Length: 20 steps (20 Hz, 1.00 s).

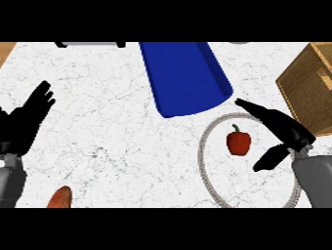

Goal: Pick the bell pepper from the placemat and place it in the basket

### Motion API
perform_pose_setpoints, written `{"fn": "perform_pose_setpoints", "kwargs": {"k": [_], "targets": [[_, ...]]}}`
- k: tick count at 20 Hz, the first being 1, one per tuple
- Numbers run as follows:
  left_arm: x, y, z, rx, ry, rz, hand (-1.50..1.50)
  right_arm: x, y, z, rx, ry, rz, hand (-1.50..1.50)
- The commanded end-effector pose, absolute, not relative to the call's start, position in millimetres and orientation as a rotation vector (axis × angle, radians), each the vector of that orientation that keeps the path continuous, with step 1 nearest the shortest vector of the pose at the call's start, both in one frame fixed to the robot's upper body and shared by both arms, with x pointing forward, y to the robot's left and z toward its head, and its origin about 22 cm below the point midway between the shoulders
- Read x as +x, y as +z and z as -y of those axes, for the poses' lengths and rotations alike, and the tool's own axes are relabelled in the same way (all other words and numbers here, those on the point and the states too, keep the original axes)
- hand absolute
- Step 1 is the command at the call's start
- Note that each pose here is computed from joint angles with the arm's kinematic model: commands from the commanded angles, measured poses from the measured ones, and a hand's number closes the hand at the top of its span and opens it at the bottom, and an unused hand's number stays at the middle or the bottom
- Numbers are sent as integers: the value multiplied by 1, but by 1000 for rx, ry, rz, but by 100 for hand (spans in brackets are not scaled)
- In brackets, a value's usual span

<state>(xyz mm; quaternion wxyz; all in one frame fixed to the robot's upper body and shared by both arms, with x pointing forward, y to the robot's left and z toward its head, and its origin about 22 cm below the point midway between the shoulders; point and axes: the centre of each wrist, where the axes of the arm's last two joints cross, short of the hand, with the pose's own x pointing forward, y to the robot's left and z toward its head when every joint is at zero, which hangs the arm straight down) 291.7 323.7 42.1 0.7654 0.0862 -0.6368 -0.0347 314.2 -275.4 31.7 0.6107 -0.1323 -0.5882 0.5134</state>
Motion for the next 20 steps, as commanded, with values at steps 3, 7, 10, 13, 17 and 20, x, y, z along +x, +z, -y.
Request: {"fn": "perform_pose_setpoints", "kwargs": {"k": [3,7,10,13,17,20], "targets": [[291,33,-315,189,-79,1379,0,301,27,261,-308,1221,1359,-150],[290,27,-322,183,-81,1381,0,305,4,252,-372,1216,1325,-150],[295,45,-326,193,-79,1393,0,297,4,269,-391,1252,1299,-150],[298,28,-304,180,-75,1389,0,306,-5,254,-417,1256,1302,-150],[303,36,-315,193,-63,1379,0,299,-3,250,-416,1435,1261,150],[291,35,-323,206,-66,1394,0,302,-19,255,-440,1413,1284,150]]}}
